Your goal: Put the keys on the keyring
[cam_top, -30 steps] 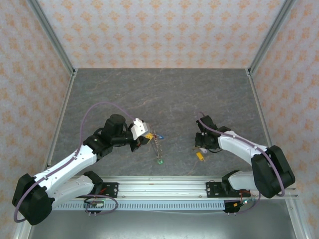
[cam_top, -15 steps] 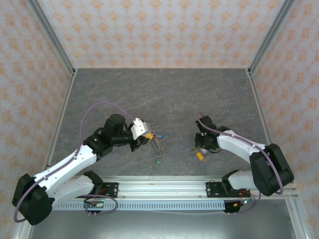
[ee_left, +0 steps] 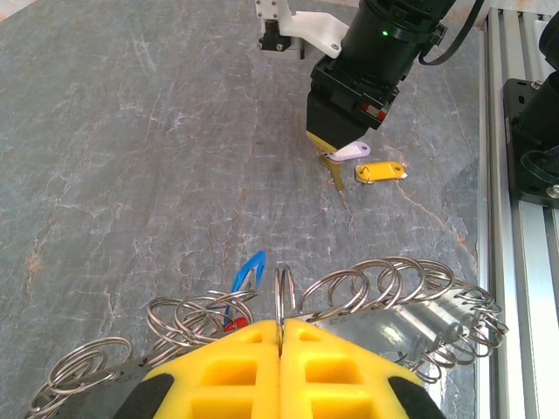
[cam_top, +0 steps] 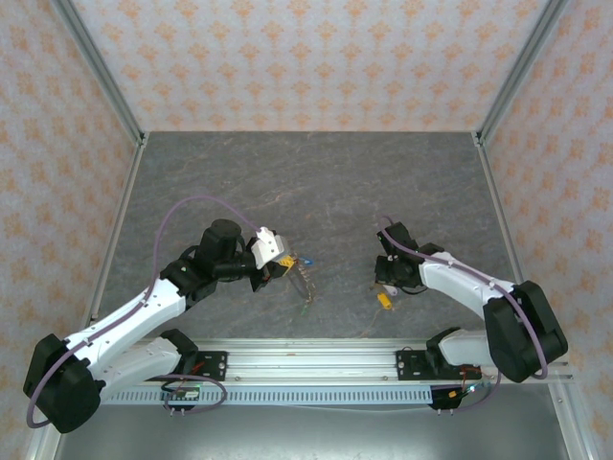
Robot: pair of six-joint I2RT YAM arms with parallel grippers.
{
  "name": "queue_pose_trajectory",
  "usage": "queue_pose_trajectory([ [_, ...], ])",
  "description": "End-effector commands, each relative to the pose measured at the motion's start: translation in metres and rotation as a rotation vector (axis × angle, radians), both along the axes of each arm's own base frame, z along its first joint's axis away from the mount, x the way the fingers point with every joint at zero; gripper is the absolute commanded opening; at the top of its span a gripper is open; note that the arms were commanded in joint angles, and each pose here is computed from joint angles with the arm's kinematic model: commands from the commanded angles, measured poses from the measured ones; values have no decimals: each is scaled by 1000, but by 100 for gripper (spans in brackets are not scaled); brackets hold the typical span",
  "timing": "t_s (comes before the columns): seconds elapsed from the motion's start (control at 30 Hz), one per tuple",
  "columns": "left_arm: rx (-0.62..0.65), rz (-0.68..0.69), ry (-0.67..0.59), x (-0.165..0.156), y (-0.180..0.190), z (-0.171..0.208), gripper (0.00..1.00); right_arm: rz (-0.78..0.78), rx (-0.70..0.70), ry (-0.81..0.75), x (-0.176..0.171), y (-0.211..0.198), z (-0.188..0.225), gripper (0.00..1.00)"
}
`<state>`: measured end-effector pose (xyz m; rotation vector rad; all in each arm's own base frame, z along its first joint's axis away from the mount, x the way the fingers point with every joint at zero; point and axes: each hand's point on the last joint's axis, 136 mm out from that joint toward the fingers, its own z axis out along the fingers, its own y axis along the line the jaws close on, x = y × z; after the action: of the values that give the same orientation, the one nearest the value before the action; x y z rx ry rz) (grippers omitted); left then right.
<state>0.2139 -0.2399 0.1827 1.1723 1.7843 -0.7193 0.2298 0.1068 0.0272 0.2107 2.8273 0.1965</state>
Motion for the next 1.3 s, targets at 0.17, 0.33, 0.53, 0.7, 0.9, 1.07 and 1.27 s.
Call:
queue_pose_trajectory([
  [0.17,-23,-22,-36,1,-5,18,0,2,-17,33,-4,-3,-4,14],
  [0.33,-23,-26,-31,1,-6,17,0,5,-13,28,-3,-2,-3,13],
  [0.53,-22,-27,-28,1,-6,17,0,0,-12,11,-3,-3,1,13],
  [0.7,-22,-27,-27,1,-6,17,0,-3,-14,4,-2,-4,3,14],
  [0.9,-21,-27,-29,1,-6,18,0,1,-11,12,-4,-3,1,13],
  [1.07,-20,-29,-27,1,-6,17,0,4,-10,10,-3,-3,1,8],
  [1.27,-23,-29,-26,1,-7,17,0,47,41,-36,3,7,14,4],
])
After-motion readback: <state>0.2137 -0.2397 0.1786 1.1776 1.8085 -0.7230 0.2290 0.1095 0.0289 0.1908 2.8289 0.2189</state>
